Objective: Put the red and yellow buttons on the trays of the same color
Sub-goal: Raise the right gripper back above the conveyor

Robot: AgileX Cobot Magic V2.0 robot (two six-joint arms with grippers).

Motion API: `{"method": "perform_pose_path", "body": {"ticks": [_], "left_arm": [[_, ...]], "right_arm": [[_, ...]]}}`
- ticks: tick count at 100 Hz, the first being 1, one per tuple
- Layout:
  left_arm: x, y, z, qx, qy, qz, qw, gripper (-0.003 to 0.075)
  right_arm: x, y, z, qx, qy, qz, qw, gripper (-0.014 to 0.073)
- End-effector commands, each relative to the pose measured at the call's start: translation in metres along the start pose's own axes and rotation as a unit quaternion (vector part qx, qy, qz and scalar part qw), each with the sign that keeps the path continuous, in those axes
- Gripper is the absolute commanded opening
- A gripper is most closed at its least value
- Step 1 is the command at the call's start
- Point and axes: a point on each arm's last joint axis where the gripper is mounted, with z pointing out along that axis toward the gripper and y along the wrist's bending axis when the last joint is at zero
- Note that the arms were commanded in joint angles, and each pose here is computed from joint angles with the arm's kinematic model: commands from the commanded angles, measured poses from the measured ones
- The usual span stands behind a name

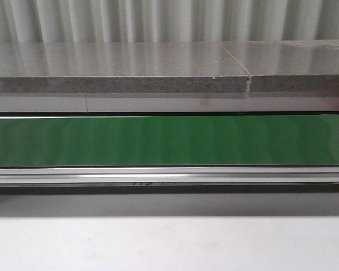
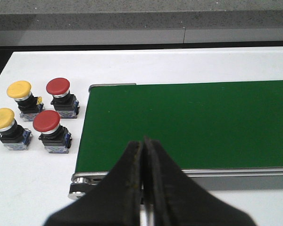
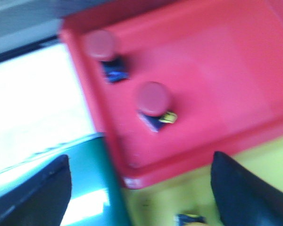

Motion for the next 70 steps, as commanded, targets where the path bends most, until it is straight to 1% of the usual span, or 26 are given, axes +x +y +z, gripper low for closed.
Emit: {"method": "perform_pose_path", "body": {"ticks": [1,6,18,34,46,55,70], "left_arm": [[-0.014,-0.001,-0.005,0.002,-0.047,-0.001,0.999,-0.0020],[-0.014,-0.001,-0.005,0.002,-0.047,-0.001,0.999,-0.0020],[-0.014,-0.001,-0.005,0.002,-0.047,-0.001,0.999,-0.0020],[-0.014,-0.001,-0.005,0.002,-0.047,-0.001,0.999,-0.0020],[-0.014,-0.001,-0.005,0.002,-0.047,-0.001,0.999,-0.0020],[-0.014,-0.001,-0.005,0.002,-0.047,-0.001,0.999,-0.0020],[-0.014,-0.001,-0.005,0.002,-0.047,-0.001,0.999,-0.0020]], "right_arm": [[-0.013,0.026,-0.025,-0.030,-0.058,-0.043,0.997,0.0601],[-0.010,0.042,-0.029,-0.050,-0.060,-0.066,0.995,0.0601],[-0.001,0.069,-0.040,-0.086,-0.070,-0.106,0.988,0.0601],[0.013,0.093,-0.061,-0.125,-0.089,-0.148,0.977,0.0601],[0.027,0.096,-0.077,-0.140,-0.097,-0.161,0.972,0.0601],[0.038,0.092,-0.088,-0.143,-0.103,-0.163,0.971,0.0595],[0.055,0.083,-0.108,-0.146,-0.120,-0.162,0.969,0.0533]]}}
